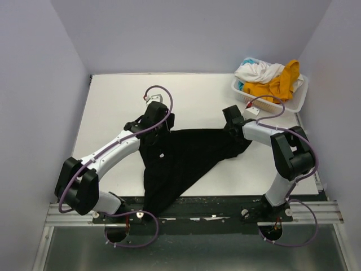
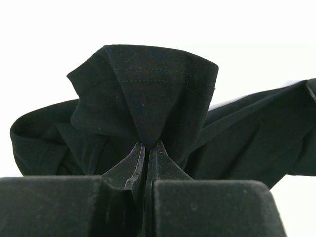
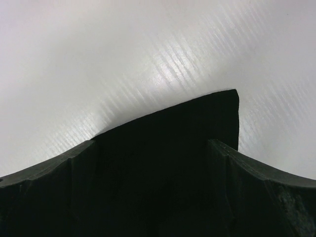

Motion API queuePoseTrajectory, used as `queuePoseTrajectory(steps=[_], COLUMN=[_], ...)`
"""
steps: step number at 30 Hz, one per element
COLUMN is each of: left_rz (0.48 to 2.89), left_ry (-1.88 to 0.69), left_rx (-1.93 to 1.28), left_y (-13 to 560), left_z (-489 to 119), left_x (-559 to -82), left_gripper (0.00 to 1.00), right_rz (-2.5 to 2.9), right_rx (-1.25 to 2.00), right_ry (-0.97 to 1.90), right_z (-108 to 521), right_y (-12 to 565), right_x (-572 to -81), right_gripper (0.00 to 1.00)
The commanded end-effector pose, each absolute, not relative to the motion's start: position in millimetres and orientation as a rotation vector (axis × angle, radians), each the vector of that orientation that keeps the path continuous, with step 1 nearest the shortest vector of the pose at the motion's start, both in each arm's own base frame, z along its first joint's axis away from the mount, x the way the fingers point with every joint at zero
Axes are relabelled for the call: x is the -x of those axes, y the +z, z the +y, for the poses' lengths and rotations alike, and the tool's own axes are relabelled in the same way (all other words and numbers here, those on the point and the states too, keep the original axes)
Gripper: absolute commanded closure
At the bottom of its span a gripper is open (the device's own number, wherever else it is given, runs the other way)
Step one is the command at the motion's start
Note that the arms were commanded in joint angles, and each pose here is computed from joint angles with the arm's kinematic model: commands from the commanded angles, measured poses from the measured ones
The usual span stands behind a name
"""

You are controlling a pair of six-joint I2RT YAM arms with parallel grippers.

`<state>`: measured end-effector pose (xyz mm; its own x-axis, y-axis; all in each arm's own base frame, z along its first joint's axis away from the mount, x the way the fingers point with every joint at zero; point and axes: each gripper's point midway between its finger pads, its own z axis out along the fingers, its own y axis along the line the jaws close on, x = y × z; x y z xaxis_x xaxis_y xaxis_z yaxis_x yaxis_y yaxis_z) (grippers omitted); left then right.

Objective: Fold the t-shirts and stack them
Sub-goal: Flatten out the tshirt

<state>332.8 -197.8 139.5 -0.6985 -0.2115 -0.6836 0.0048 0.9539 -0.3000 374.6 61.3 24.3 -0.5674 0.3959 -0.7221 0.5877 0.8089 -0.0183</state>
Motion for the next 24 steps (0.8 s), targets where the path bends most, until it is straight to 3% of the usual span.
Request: queuePoseTrajectory(steps=[1, 4, 7, 10, 12, 18, 24], left_rz=[2.231, 2.2, 2.142, 2.073, 2.066, 1.97, 1.726], left_ry=[-0.388, -0.404, -0.385, -0.343, -0.316, -0.347, -0.338], left_rx=[0.125, 0.121, 0.15, 0.188, 0.213, 0.215, 0.228], left_y=[157, 165, 182, 198, 204, 240, 349], left_z=[-196, -196, -188, -175, -169, -163, -135], left_x=[-337, -337, -339, -342, -342, -338, -324], left_gripper=[1.0, 1.0, 1.0, 1.0, 1.0, 1.0, 1.0], right_rz=[2.284, 2.325, 2.344, 2.311, 2.273, 2.124, 1.866], right_rx=[-0.795, -0.78, -0.764, -0.718, -0.694, -0.551, -0.332], right_ry=[-0.411, -0.365, -0.301, -0.21, -0.152, 0.053, 0.332], right_z=[45, 53, 62, 69, 72, 92, 123], right_y=[2, -11, -14, 1, 17, 99, 248], right_x=[-363, -363, -365, -372, -376, -400, -412], right_gripper=[0.04, 0.24, 0.55, 0.72, 0.99, 0.99, 0.99])
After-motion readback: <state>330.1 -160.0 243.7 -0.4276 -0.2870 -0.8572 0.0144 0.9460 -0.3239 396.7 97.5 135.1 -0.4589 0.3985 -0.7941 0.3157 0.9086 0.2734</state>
